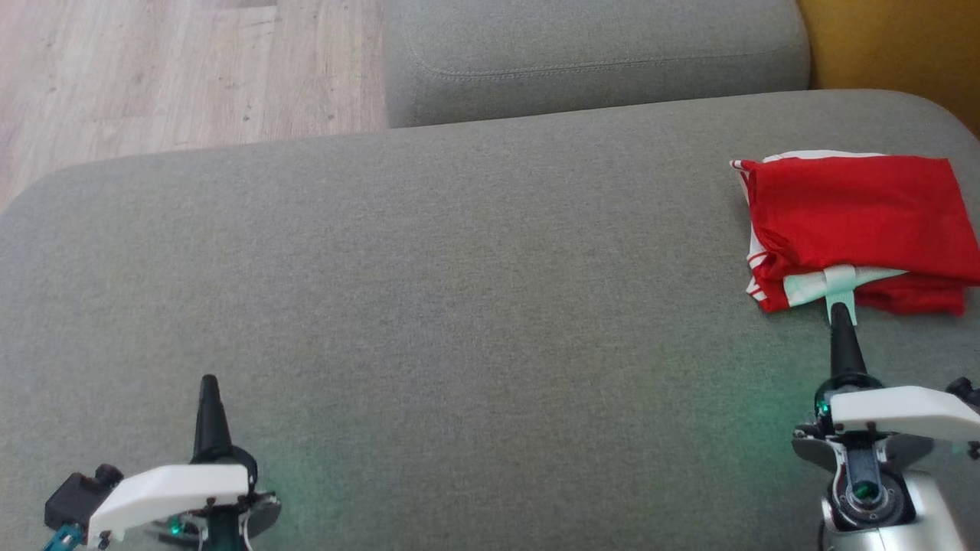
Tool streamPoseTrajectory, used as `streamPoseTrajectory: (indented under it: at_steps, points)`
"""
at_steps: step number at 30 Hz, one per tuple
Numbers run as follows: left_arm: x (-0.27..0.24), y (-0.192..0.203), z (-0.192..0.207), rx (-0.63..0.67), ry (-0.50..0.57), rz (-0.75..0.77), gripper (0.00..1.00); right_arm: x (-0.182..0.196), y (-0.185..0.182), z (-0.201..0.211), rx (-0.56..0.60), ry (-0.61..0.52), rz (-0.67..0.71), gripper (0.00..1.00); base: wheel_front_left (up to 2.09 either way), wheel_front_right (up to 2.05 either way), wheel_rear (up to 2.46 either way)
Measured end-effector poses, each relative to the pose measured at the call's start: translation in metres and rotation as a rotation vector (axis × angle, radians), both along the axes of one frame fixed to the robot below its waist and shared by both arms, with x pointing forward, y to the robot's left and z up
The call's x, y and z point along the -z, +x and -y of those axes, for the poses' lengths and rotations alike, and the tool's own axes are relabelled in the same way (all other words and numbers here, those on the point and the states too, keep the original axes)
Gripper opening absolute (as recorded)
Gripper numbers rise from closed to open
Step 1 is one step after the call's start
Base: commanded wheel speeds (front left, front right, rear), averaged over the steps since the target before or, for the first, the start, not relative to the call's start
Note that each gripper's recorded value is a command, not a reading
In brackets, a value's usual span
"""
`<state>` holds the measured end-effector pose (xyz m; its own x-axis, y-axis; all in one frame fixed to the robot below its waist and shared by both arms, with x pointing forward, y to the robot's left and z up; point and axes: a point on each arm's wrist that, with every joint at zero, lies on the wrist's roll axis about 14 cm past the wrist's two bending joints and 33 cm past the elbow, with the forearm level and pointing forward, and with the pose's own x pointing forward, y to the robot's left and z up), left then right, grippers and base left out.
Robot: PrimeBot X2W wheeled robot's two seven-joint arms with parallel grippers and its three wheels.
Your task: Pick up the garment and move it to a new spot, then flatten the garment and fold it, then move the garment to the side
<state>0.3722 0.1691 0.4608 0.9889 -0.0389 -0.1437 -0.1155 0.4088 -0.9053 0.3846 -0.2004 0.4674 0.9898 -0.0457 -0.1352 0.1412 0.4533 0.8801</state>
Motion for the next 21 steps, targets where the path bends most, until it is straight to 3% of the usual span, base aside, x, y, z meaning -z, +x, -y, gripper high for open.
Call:
streamPoseTrajectory:
  at_steps: [21]
  points:
    - [-0.0074,0.0027,-0.0085,-0.033,-0.203,0.009,0.0,-0.0059,-0.0026,0.0034,0.023,0.231,0.027,0.0,0.0,0.0,0.0]
